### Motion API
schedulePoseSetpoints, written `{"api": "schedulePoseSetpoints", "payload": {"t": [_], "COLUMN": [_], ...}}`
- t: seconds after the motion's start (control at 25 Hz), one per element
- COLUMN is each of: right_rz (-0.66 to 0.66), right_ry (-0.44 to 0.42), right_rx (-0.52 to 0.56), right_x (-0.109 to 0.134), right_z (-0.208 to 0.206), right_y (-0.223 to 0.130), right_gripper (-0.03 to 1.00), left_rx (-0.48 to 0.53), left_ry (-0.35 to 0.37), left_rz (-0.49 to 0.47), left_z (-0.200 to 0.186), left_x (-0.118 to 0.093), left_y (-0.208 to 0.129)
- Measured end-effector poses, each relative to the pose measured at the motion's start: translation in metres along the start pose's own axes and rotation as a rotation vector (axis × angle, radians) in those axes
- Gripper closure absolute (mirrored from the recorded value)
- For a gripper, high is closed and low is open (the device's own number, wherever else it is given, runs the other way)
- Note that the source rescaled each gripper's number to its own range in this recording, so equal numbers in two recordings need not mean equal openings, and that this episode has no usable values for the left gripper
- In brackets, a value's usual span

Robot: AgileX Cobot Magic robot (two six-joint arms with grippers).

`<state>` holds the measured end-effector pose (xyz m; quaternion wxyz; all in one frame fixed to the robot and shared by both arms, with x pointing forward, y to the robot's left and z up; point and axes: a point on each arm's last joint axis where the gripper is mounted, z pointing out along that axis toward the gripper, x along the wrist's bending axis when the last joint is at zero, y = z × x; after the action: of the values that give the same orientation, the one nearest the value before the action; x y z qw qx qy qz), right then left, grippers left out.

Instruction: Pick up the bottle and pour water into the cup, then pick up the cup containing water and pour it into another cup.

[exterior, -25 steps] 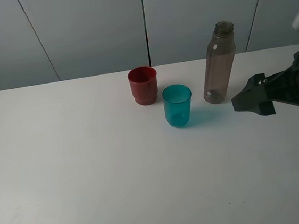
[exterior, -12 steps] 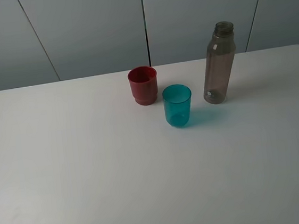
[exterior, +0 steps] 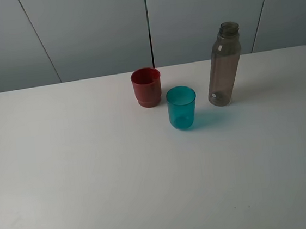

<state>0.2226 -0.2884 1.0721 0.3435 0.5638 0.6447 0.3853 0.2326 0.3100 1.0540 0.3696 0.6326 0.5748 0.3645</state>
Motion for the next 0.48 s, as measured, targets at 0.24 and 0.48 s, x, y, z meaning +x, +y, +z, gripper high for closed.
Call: {"api": "schedulePoseSetpoints", "payload": {"t": [0.24, 0.48], "right_rz": [0.012, 0.071], "right_ry": [-0.005, -0.035], "right_rx": [0.023, 0.01], "right_x": [-0.001, -0.004], "right_z": [0.015, 0.016], "right_y": [-0.013, -0.013], "right_gripper": [-0.03, -0.03], "left_rx": [0.0, 0.0], "left_ry": [0.0, 0.0], "left_rz": [0.0, 0.0], "left_z": [0.0, 0.0], "left_x": [0.0, 0.0], "left_y": [0.0, 0.0]}}
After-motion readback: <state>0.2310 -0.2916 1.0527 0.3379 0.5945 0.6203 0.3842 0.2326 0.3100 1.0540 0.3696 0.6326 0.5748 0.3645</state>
